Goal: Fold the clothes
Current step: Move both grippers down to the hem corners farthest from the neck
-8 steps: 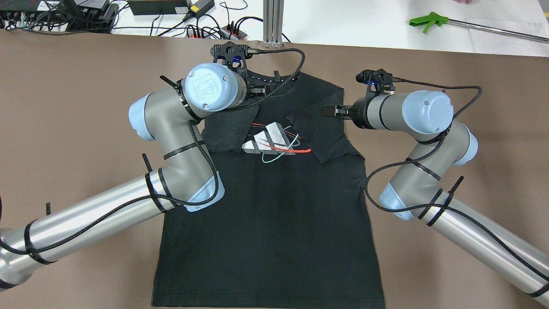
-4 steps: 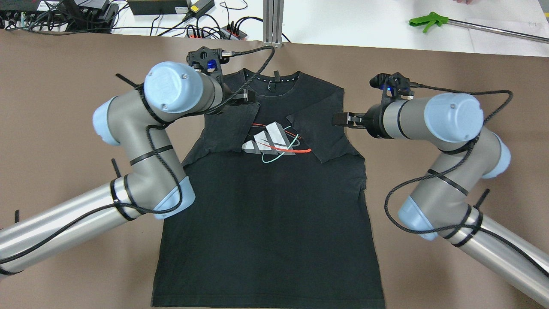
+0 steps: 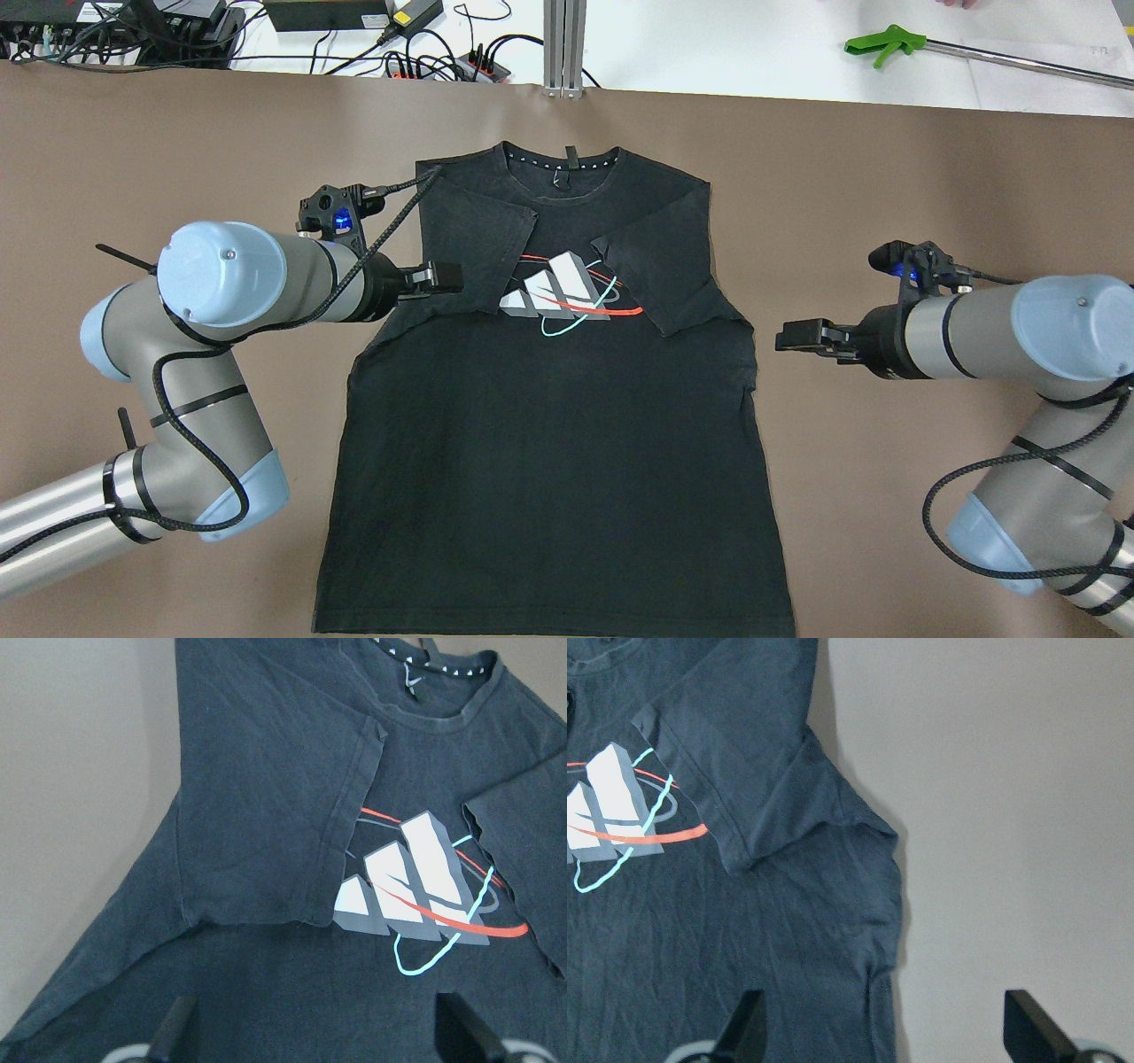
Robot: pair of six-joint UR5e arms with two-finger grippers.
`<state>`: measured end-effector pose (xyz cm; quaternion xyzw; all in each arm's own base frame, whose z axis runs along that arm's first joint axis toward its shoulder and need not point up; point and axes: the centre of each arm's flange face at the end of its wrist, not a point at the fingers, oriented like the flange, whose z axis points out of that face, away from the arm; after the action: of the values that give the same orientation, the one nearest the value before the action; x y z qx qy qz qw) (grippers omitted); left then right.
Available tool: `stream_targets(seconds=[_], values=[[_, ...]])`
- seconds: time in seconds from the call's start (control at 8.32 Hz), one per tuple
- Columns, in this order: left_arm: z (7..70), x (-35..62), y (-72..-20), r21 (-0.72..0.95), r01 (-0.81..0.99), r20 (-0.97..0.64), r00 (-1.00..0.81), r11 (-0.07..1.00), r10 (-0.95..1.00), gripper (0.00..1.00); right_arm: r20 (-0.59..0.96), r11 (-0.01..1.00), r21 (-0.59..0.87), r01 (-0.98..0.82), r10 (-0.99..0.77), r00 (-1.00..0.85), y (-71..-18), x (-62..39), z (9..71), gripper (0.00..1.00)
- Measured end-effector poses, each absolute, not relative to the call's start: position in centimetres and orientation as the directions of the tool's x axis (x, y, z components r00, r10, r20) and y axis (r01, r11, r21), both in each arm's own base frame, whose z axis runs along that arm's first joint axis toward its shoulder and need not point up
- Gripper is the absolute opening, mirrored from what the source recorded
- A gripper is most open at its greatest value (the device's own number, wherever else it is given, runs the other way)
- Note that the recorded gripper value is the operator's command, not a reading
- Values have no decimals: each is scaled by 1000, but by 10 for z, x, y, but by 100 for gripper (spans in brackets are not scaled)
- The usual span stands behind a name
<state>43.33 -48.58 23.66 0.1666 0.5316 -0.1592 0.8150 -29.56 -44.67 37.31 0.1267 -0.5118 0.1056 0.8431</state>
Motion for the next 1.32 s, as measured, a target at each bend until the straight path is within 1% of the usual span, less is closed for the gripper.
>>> stream_targets(seconds=[0.24,0.36,0.6,0.72,0.96,1.2,1.32], values=[[246,444,-469,99,410,-923,377,907,-69,93,894,964,58,-259,66,443,-409,-268,431,94],[253,442,-464,97,404,-923,379,910,-70,93,900,965,19,-260,96,425,-395,-257,448,94],[275,427,-447,74,410,-943,326,909,-71,93,921,962,-81,-261,172,349,-373,-261,454,94],[285,414,-433,54,415,-954,289,908,-75,93,933,967,-102,-236,175,315,-359,-271,452,94],[304,396,-396,39,418,-959,272,908,-84,93,944,981,-105,-162,149,293,-330,-300,450,94],[308,408,-359,61,434,-954,289,899,-75,93,947,988,-111,-110,139,288,-300,-332,447,94],[310,412,-350,69,444,-952,297,893,-74,93,948,989,-112,-98,136,287,-285,-348,446,94]])
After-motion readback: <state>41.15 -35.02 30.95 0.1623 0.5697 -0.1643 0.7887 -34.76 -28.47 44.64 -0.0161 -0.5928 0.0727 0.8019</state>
